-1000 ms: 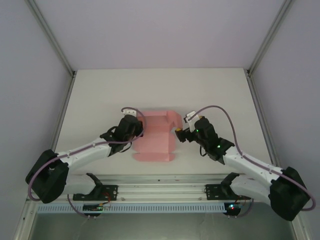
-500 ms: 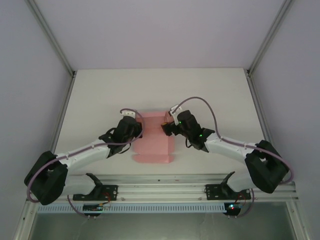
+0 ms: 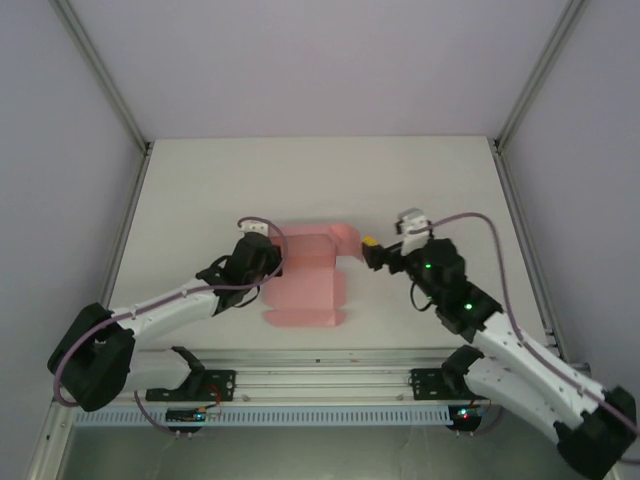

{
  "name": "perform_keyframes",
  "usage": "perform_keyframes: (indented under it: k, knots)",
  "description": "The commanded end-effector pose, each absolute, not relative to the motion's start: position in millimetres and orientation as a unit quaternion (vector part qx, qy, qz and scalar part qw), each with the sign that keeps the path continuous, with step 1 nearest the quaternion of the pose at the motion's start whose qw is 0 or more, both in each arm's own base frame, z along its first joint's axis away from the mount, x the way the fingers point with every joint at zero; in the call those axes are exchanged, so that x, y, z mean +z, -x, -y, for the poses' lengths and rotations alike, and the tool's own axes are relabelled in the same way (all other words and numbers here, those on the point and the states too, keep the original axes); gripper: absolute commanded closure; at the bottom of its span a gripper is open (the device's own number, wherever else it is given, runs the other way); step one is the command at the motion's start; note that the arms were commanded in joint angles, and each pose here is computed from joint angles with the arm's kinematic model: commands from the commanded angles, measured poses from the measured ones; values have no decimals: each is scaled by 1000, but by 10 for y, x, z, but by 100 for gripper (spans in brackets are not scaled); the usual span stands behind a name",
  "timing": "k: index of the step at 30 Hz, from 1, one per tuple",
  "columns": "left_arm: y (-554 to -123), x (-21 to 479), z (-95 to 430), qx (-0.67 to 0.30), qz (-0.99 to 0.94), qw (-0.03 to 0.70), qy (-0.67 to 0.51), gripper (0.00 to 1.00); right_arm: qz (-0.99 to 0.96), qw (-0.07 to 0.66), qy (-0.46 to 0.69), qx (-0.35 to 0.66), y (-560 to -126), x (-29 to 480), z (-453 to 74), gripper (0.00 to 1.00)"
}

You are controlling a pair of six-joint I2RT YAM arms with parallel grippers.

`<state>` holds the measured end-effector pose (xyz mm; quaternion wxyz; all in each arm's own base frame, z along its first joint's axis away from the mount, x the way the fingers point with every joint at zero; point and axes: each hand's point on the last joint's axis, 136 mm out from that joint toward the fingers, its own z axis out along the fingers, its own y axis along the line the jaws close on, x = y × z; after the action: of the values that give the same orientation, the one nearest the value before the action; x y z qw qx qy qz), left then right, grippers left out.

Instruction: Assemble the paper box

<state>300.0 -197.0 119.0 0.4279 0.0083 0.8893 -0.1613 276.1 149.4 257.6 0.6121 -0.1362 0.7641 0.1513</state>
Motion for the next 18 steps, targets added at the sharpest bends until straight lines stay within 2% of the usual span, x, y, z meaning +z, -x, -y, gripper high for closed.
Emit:
perform_keyframes:
  k: [1, 4, 7, 9, 14, 18]
  knots:
    - [-3005, 1298, 2015, -181, -879, 441, -19, 100, -805, 563, 75, 172, -2781, 2312, -1203, 1]
    - [-2991, 1318, 2048, -192, -876, 442, -25, 100, -834, 515, 48, 192, -2868, 2158, -1096, 4]
    - [-2977, 1332, 2066, -199, -873, 444, -30, 100, -860, 455, 57, 224, -2963, 1936, -1205, 11]
    - [-2968, 1348, 2084, -205, -871, 446, -35, 100, -862, 442, 77, 235, -3083, 1880, -1311, 13]
    - [-2950, 1402, 2133, -220, -864, 450, -46, 100, -851, 407, 161, 290, -3121, 1820, -1820, 16]
    - [-2943, 1387, 2129, -221, -865, 448, -44, 100, -829, 390, 234, 325, -2991, 1831, -2249, 16]
